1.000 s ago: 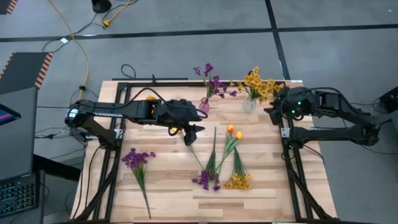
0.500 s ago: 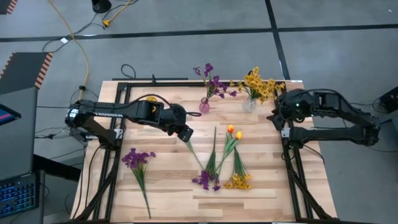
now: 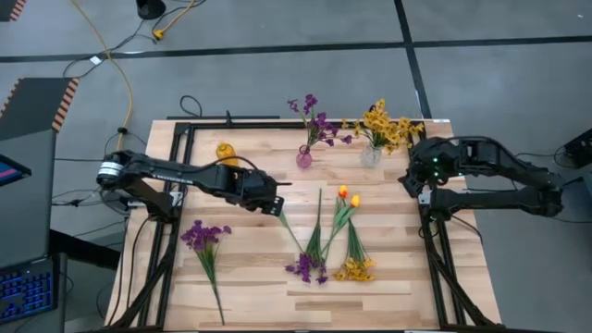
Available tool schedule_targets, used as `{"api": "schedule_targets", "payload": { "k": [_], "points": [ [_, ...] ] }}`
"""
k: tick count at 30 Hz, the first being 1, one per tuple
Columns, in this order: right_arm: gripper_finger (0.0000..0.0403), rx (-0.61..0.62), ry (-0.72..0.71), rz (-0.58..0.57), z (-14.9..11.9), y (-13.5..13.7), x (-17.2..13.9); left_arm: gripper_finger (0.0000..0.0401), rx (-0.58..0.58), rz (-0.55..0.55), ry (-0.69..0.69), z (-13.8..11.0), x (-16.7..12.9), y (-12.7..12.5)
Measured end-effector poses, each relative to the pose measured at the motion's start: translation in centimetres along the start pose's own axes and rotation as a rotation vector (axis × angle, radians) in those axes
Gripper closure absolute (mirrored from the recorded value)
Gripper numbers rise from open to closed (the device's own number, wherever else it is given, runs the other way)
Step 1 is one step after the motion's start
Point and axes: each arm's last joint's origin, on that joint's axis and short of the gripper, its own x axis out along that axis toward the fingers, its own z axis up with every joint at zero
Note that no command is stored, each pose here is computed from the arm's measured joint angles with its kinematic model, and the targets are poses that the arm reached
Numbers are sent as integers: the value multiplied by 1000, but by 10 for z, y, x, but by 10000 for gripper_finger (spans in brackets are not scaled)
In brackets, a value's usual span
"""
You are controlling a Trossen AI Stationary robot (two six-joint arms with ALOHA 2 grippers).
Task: Sort flowers into vase by color
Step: Put the left yellow tulip into the yellow vase
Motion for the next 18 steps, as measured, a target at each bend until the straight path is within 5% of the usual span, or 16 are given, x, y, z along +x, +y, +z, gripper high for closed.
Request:
{"api": "schedule_targets", "payload": {
  "k": [18],
  "points": [
    [147,-10,-10,-1,1,0,0,227,-250,-184,-38,-13,56,25]
  ]
}}
